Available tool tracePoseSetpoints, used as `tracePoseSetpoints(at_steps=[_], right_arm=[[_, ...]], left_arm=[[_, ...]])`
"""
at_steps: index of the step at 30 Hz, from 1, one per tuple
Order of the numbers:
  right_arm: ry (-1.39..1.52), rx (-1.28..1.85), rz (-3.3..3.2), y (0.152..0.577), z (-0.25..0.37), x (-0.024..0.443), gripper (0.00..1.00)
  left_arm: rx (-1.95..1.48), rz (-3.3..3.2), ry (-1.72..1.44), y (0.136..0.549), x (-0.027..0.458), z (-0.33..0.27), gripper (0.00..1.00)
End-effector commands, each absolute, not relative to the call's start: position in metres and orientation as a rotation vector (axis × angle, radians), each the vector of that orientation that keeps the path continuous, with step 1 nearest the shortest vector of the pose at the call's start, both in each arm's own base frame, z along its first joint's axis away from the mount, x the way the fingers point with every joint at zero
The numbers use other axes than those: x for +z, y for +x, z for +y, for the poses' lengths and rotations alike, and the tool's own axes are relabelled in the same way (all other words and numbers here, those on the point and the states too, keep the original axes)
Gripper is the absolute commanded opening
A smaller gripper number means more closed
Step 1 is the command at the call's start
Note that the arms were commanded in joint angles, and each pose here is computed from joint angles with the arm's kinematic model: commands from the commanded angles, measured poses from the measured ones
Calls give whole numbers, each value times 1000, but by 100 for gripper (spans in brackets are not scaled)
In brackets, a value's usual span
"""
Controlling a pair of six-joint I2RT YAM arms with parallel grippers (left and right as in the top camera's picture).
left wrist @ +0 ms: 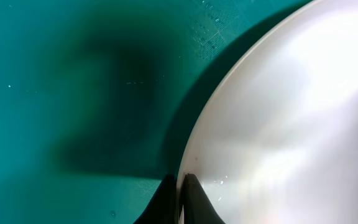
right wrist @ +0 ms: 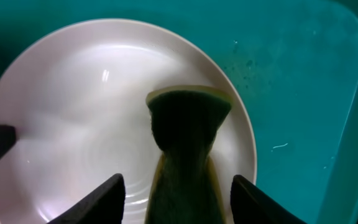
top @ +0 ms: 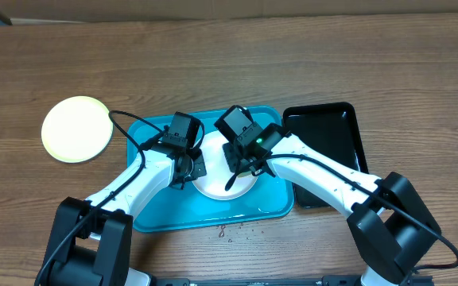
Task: Clean dirty plates on tray and stack at the side
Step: 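Scrub the white plate with the sponge while the left gripper holds it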
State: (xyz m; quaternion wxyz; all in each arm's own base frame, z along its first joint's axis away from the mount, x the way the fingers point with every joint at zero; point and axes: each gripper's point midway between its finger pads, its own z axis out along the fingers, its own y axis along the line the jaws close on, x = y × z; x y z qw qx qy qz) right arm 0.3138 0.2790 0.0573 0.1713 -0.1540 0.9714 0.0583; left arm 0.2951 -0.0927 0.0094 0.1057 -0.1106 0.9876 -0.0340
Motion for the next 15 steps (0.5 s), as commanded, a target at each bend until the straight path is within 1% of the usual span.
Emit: tracePoseSetpoints(at_steps=[1,4,5,6,8,9,10,15], right_arm=[[-405,140,2779,308,271,42,46],[-396,155,2765,308,272,34,47],[-394,163,2757,309,272,33,45],[-393,165,2754,309,272,31,40],[-391,160,2752,309,271,29,7],[-386,155,2752,309,270,29,4],[-383,141,2747,310,269,29,4],[-379,88,2752,311,262,22,4]], left_arm=[[-79,2940,-291,288,2,-89,4],[-79,2939,-291,289,2,-89,4],[-79,2939,-291,289,2,-89,4],[-79,2939,-291,289,2,-89,4],[-79,2940,-291,288,2,-89,4],[-78,2939,-291,288,2,-89,4],[-78,2939,-291,288,2,-89,4],[-77,2940,-290,288,2,-89,4]])
